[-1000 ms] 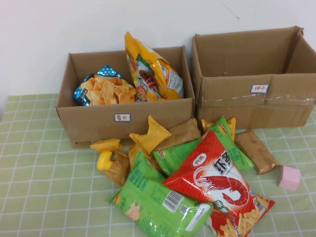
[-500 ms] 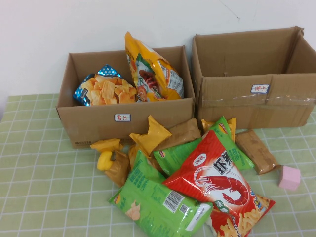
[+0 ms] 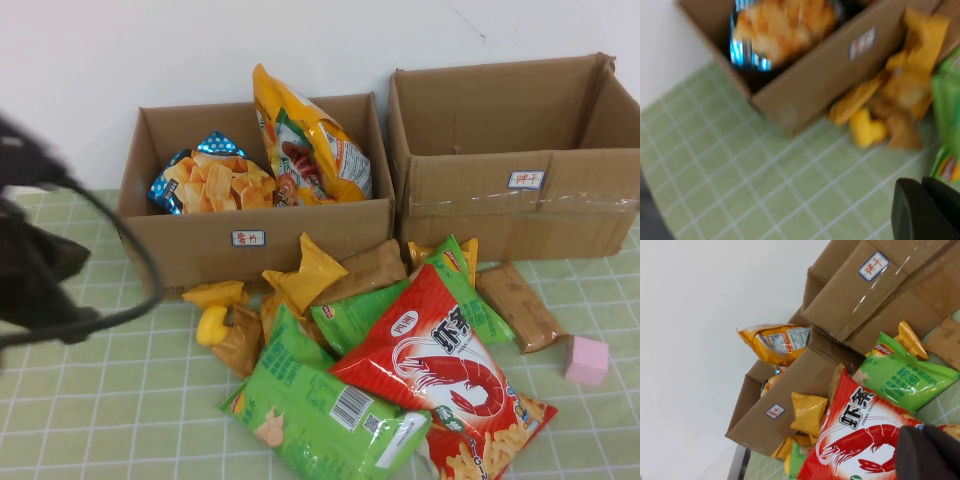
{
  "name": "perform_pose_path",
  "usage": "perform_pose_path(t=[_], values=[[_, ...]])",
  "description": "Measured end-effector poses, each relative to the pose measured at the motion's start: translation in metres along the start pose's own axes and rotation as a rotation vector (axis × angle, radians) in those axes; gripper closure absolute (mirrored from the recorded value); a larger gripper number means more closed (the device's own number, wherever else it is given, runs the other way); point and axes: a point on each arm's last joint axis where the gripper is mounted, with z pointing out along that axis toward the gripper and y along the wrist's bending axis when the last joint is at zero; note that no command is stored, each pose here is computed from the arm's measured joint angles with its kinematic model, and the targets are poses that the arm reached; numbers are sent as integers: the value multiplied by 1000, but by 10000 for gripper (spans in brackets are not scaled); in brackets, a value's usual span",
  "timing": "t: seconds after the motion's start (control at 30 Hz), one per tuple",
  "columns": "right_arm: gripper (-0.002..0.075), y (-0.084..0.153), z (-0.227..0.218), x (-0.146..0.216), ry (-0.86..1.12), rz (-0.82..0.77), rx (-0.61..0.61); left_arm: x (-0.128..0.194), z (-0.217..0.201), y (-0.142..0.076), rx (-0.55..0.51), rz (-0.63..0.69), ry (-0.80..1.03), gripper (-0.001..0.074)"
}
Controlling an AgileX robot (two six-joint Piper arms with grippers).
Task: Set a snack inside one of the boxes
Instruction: Pick up the biscuit
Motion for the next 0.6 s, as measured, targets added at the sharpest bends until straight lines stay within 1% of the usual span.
perform_pose_path(t=[0.13, 0.3, 0.53, 0.6], values=[[728, 0, 0, 0, -2, 0, 0, -6, 34, -10, -29, 14, 119, 736], [728, 0, 0, 0, -3, 11, -5, -13, 64, -27, -61, 0, 178, 736], [728, 1, 0, 0, -5, 14, -6, -24, 107, -42, -94, -83, 218, 735], [728, 1, 0, 0, -5, 14, -6, -28, 118, -43, -96, -124, 226, 717]])
